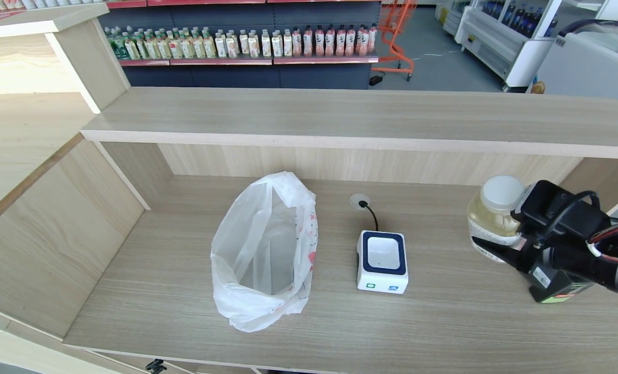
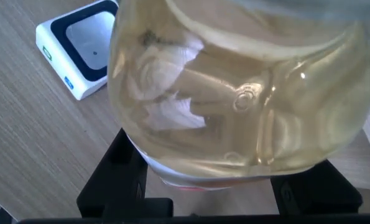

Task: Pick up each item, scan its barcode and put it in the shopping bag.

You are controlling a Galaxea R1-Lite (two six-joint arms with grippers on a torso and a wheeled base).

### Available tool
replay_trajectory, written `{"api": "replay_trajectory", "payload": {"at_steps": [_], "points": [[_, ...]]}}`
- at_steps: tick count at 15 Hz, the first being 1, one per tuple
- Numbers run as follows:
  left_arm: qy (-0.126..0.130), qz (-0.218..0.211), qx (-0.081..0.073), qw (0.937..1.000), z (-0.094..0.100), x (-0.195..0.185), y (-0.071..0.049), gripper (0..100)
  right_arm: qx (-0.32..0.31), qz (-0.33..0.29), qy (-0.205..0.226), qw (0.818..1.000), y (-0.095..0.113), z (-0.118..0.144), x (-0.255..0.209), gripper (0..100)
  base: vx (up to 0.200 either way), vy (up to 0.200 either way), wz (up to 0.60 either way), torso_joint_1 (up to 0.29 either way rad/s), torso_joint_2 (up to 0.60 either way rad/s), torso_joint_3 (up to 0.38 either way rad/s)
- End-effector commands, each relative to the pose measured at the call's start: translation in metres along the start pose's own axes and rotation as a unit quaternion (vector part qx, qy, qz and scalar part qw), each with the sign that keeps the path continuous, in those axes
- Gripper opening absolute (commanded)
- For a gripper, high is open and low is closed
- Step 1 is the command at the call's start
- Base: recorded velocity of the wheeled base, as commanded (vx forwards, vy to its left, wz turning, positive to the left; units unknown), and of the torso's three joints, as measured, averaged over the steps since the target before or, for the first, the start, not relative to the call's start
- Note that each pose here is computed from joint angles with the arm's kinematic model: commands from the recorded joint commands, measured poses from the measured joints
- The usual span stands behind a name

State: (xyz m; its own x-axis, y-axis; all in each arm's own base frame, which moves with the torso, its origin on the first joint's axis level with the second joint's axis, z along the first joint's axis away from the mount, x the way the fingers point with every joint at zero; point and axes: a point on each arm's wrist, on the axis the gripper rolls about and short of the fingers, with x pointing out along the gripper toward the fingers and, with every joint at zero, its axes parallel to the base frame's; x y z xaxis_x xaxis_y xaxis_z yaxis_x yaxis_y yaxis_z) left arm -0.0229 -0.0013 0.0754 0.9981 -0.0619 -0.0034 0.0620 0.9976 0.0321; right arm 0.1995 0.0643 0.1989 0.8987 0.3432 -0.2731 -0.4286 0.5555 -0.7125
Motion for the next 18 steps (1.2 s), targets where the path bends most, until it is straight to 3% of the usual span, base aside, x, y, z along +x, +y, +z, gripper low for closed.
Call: {"api": "replay_trajectory", "payload": {"at_steps": [1, 9, 11, 18], "points": [[0.001, 0.0, 0.0, 1.0, 0.0, 0.0, 0.0, 100, 0.004, 0.038, 0.0, 0.999, 0.004, -0.004, 0.021, 0, 0.0, 0.0, 0.0, 0.0, 0.0, 0.0], [0.001, 0.0, 0.0, 1.0, 0.0, 0.0, 0.0, 100, -0.008, 0.091, -0.076, 0.993, 0.014, -0.008, 0.053, 0, 0.0, 0.0, 0.0, 0.0, 0.0, 0.0], [0.001, 0.0, 0.0, 1.0, 0.0, 0.0, 0.0, 100, -0.026, 0.117, -0.082, 0.989, 0.021, -0.016, 0.058, 0, 0.0, 0.0, 0.0, 0.0, 0.0, 0.0], [0.001, 0.0, 0.0, 1.0, 0.0, 0.0, 0.0, 100, -0.07, 0.134, -0.173, 0.973, 0.028, -0.043, 0.106, 0, 0.0, 0.0, 0.0, 0.0, 0.0, 0.0]]}}
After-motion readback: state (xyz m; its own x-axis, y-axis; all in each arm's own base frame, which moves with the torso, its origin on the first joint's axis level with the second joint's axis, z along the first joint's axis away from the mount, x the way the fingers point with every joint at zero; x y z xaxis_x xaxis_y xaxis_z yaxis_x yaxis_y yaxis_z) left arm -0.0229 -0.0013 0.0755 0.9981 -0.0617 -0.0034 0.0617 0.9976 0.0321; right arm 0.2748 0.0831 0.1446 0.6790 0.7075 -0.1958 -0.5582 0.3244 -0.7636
